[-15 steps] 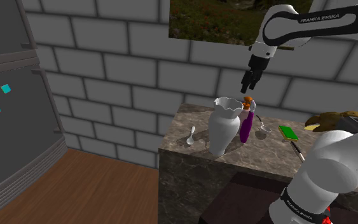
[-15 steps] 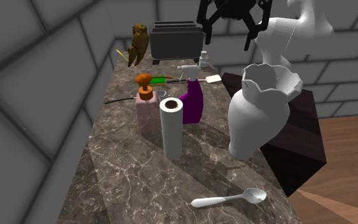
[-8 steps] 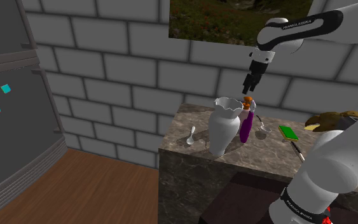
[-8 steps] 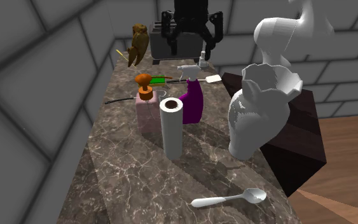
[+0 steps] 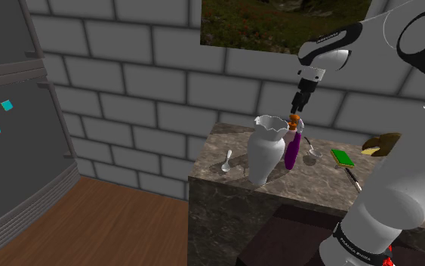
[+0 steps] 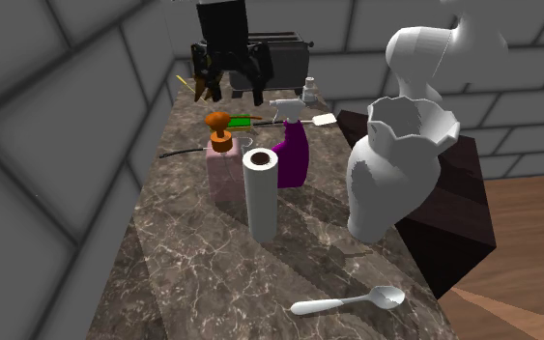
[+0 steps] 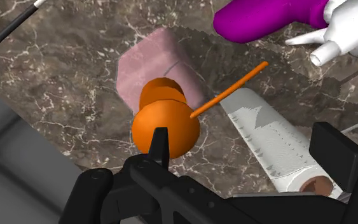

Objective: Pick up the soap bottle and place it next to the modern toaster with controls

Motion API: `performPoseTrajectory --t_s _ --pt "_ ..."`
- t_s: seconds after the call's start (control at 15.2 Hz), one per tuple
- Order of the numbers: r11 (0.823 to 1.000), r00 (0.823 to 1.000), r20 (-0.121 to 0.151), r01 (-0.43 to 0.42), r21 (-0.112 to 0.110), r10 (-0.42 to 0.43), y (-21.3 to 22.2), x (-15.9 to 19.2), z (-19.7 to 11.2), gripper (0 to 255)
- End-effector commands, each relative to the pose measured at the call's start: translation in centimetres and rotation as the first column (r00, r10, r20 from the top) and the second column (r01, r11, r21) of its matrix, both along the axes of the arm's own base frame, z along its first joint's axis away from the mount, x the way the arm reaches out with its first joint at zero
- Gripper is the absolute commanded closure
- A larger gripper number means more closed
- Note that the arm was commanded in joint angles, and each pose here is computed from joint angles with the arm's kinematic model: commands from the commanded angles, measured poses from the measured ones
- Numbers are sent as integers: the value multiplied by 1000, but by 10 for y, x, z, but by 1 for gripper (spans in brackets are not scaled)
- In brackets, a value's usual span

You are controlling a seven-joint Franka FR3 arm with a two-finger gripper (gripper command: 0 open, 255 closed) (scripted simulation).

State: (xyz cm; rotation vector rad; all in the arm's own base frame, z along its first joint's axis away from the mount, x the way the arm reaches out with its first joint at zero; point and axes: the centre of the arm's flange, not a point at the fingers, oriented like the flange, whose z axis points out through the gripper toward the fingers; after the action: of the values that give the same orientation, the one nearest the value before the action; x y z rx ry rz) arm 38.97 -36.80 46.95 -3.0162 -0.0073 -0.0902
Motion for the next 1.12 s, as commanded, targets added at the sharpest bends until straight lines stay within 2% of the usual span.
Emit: performPoseTrajectory --t_s 0.0,0.13,0.66,1.06 --pt "1000 1000 -1 -7 15 7 -23 7 -13 0" --pt "999 1000 -4 -10 30 11 -48 13 -25 0" --pt "999 1000 -4 -11 31 11 -44 15 -65 0" --pt "999 1000 -4 -11 31 11 -44 15 -65 0"
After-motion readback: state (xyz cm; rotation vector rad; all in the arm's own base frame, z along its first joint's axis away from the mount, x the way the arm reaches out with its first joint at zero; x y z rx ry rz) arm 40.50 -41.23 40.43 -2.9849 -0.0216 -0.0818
